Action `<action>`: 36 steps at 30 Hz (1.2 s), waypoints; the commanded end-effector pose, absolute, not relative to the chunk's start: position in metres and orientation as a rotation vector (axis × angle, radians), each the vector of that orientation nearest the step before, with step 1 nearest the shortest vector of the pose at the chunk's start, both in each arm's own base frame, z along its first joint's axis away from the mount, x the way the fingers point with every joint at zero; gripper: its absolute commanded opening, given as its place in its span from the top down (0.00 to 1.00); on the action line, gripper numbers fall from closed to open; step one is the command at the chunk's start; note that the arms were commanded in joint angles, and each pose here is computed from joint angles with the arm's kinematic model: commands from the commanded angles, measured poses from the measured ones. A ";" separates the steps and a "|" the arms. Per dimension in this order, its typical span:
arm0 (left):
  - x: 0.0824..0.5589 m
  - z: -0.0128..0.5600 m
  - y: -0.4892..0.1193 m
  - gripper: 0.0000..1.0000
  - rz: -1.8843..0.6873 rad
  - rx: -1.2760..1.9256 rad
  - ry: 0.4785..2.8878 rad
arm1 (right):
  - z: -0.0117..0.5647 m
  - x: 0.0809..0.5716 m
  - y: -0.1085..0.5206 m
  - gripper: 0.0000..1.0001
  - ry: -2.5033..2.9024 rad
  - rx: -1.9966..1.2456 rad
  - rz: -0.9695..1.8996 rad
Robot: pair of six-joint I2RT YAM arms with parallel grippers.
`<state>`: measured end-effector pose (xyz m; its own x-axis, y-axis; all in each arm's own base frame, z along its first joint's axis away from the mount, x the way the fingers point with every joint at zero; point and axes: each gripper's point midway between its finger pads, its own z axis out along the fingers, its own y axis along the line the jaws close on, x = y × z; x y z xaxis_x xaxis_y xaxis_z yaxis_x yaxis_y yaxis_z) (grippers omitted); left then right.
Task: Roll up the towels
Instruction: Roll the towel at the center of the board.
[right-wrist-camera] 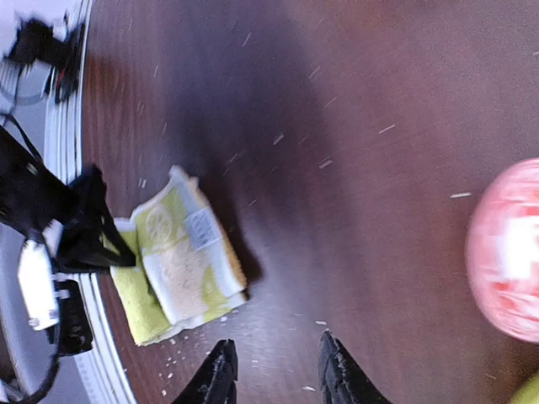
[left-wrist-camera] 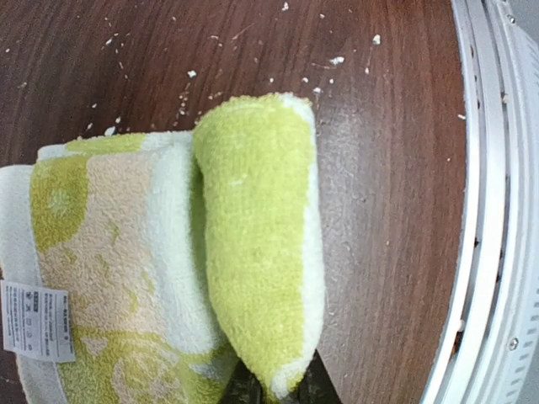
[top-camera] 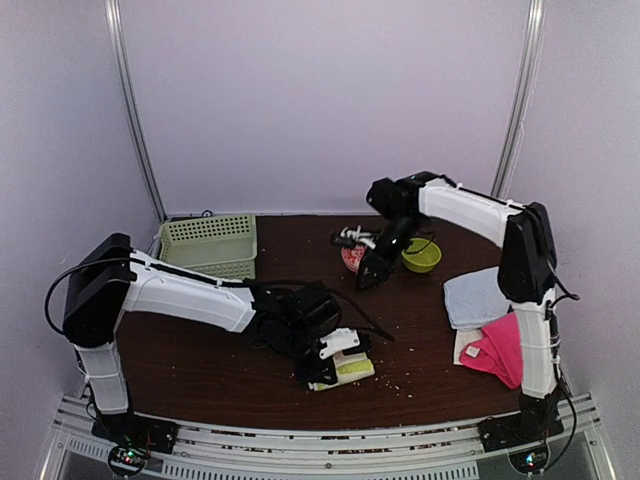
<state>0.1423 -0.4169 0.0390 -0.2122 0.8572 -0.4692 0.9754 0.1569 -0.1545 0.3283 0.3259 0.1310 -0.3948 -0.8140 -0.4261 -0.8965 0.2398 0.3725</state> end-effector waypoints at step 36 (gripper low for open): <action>0.149 -0.018 -0.406 0.96 -1.195 1.606 2.578 | 0.071 0.165 0.348 0.53 1.515 -2.078 -0.164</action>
<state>0.1516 -0.4247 0.0249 -0.4917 0.7830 -0.3810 0.7402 0.1454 -0.6565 0.1447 0.3311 0.0567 0.3614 -0.9119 -0.1946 -0.8881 -0.2730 -0.3699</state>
